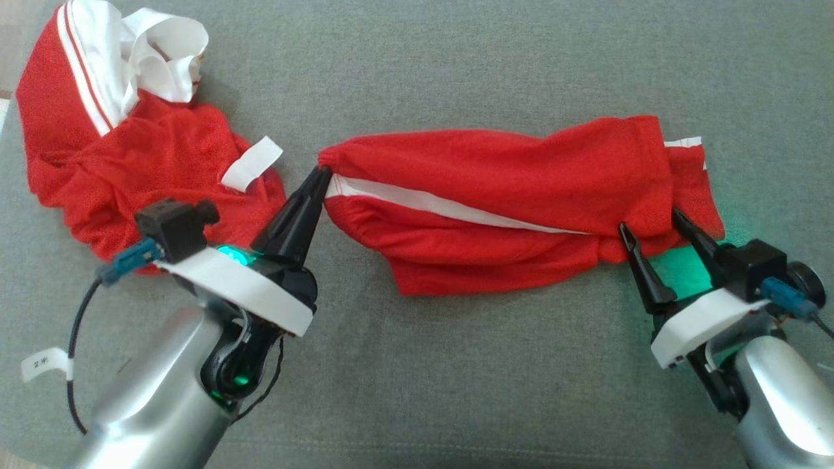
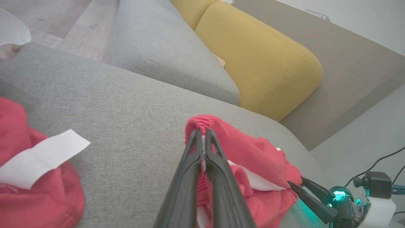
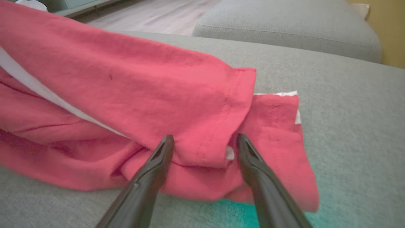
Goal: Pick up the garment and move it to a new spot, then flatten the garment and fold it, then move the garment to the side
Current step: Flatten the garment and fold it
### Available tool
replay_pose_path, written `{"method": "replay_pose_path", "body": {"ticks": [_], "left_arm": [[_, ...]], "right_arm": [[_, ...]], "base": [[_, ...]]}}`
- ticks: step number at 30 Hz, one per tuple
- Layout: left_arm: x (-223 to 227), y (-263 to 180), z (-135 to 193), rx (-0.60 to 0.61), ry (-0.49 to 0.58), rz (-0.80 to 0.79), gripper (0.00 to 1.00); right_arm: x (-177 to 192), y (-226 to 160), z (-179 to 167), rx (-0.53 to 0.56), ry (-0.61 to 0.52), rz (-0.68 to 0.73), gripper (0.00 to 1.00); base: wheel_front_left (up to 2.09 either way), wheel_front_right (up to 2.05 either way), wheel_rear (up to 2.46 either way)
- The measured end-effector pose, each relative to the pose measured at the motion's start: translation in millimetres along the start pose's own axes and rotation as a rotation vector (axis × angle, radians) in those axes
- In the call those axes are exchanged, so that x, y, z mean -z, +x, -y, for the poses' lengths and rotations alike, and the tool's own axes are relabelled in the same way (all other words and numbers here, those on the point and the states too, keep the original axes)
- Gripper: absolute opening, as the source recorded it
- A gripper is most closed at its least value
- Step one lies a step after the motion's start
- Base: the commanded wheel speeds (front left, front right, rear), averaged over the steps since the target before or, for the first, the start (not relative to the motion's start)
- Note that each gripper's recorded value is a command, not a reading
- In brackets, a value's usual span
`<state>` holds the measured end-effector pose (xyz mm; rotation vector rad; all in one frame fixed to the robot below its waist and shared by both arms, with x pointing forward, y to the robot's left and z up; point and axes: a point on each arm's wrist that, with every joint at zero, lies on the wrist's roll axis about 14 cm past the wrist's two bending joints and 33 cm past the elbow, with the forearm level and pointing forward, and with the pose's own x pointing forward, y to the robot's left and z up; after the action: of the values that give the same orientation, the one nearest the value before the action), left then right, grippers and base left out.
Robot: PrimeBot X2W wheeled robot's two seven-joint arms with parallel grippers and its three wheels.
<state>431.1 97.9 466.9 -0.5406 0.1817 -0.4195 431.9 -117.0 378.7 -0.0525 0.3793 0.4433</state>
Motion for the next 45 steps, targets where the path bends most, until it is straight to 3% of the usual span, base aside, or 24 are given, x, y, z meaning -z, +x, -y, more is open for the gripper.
{"method": "replay_pose_path", "body": {"ticks": [11,13,14,18,28,34,40,45], "left_arm": [[-4.7,-5.0,-3.0,-0.014,0.012,0.012,0.00],[-5.7,-6.3,-3.0,-0.016,0.014,0.015,0.00],[-6.6,-6.8,-2.6,-0.015,0.015,0.017,0.00],[-15.4,-7.0,3.3,0.001,0.034,0.040,0.00],[-63.6,11.5,62.0,0.219,0.099,0.130,0.00],[-127.1,62.7,115.1,0.412,0.195,0.221,0.00],[-163.7,137.2,138.9,0.491,0.267,0.304,0.00],[-175.5,176.1,160.0,0.554,0.278,0.373,0.00]], "right_arm": [[3.3,-3.6,-8.5,-0.054,-0.053,-0.066,1.00],[8.5,-6.4,-8.9,-0.055,-0.053,-0.085,0.26],[9.0,-7.1,-9.7,-0.056,-0.053,-0.088,0.00],[-14.7,-9.1,-1.5,-0.020,-0.040,-0.004,0.00],[-147.1,-54.3,48.0,0.146,-0.009,0.396,0.00],[-235.7,-62.7,99.4,0.262,-0.015,0.568,0.00],[-292.6,-28.5,149.8,0.347,-0.011,0.645,0.00],[-322.3,-27.8,184.6,0.432,-0.060,0.747,0.00]], "base": [[0.00,0.00,0.00],[0.00,0.00,0.00],[0.00,0.00,0.00],[0.00,0.00,0.00],[0.00,0.00,0.00],[0.00,0.00,0.00],[0.00,0.00,0.00],[0.00,0.00,0.00]]}}
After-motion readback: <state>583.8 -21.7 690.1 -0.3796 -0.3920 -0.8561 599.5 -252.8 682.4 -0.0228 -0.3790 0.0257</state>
